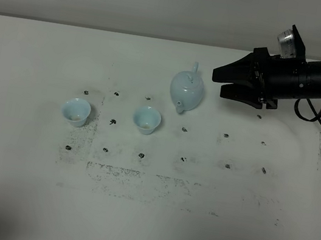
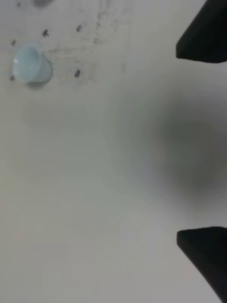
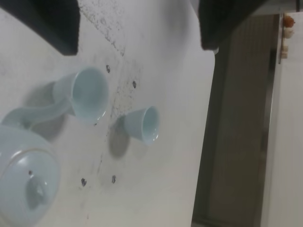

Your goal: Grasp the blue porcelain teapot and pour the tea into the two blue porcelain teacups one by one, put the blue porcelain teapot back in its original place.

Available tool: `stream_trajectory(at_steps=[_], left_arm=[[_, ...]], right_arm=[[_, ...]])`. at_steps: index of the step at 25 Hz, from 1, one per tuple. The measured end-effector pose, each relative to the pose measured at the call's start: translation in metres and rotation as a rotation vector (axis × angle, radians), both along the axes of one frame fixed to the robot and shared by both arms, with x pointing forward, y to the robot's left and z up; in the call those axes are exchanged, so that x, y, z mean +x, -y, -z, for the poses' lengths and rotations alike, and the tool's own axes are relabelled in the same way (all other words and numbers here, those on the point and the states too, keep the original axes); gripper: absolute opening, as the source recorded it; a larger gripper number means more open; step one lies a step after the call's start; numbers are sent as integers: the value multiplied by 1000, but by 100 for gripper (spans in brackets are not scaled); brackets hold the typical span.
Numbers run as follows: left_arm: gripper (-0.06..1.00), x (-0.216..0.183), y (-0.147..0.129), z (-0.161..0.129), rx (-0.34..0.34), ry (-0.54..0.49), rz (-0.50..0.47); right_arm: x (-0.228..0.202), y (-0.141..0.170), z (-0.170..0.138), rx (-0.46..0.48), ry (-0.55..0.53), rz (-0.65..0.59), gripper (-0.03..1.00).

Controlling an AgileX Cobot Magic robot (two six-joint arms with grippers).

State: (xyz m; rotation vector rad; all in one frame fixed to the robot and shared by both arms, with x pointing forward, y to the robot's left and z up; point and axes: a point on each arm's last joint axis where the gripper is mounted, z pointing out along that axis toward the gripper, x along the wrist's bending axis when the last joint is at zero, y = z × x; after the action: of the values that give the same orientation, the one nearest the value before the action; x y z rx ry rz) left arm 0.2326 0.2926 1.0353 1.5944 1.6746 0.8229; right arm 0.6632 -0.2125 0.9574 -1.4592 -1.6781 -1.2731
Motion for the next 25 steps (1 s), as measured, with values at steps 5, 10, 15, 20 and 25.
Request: stream_trajectory(at_steps=[5, 10, 15, 20, 25], left_arm=[[66, -1, 0, 0, 1, 2, 65], [66, -1, 0, 0, 1, 2, 66], [66, -1, 0, 0, 1, 3, 66], [66, -1, 0, 0, 1, 3, 66], [66, -1, 0, 0, 1, 3, 66]], right_arm=[[9, 2, -19, -86, 87, -49, 52], [12, 8, -42, -342, 97, -100, 52], [16, -24, -65, -690, 130, -93, 52], [15, -65, -97, -867, 216, -17, 52], [25, -93, -106, -851, 311, 4, 52]])
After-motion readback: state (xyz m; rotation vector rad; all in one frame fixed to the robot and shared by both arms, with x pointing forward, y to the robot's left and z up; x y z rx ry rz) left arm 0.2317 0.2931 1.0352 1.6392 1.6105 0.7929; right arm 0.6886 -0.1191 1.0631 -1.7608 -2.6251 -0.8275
